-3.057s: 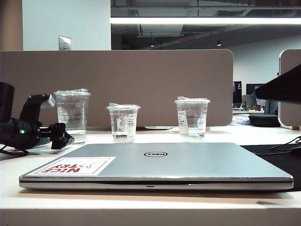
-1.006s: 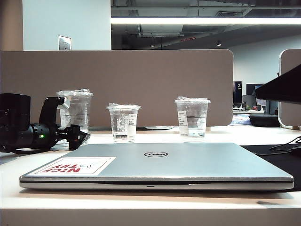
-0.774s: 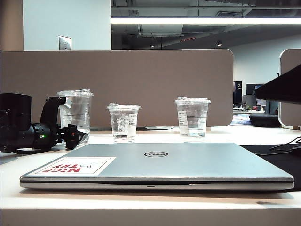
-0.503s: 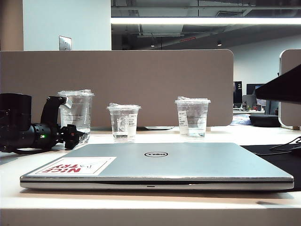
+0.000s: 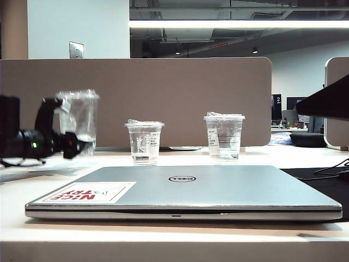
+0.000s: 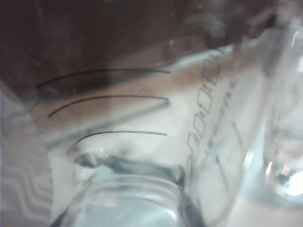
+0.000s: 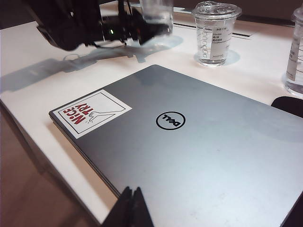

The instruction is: Pick up the coffee cup on the left and place it on the left side of the laptop.

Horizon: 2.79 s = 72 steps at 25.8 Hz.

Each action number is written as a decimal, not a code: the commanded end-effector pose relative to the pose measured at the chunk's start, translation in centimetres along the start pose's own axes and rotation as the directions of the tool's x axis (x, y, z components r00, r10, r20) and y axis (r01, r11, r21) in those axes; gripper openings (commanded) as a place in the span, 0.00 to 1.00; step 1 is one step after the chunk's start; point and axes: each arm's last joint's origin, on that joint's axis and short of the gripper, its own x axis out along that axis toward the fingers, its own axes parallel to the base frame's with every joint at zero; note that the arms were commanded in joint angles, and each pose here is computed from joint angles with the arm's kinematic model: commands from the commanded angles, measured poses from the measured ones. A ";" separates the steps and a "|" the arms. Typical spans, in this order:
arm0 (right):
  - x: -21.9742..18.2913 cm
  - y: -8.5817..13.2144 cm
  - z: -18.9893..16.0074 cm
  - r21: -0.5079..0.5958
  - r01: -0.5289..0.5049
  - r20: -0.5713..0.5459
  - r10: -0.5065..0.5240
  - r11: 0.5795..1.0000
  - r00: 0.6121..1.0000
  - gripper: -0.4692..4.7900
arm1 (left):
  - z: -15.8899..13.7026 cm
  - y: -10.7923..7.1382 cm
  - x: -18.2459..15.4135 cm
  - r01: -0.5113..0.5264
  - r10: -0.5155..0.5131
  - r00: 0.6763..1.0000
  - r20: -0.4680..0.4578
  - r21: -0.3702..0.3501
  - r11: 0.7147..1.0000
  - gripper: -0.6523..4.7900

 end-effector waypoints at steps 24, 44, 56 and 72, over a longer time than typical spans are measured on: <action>0.0 0.0 0.0 0.000 0.001 0.012 -0.001 1.000 1.000 0.08 | 8.6 -4.4 -13.6 -0.075 0.070 0.991 0.116 0.037 0.997 0.50; 0.0 0.0 0.0 -0.001 -0.001 0.012 0.001 1.000 1.000 0.08 | 4.0 -12.5 -14.6 -0.071 0.068 0.989 -0.129 -0.020 0.997 0.50; 0.0 0.0 0.0 -0.001 -0.001 0.013 0.001 1.000 1.000 0.08 | 1.5 -11.4 -11.6 -0.008 -0.003 0.997 -0.077 -0.154 0.988 0.50; 0.0 0.0 0.0 -0.001 -0.001 0.013 0.001 1.000 1.000 0.08 | -0.1 -11.2 -9.8 0.070 -0.084 0.992 -0.093 -0.140 0.988 0.50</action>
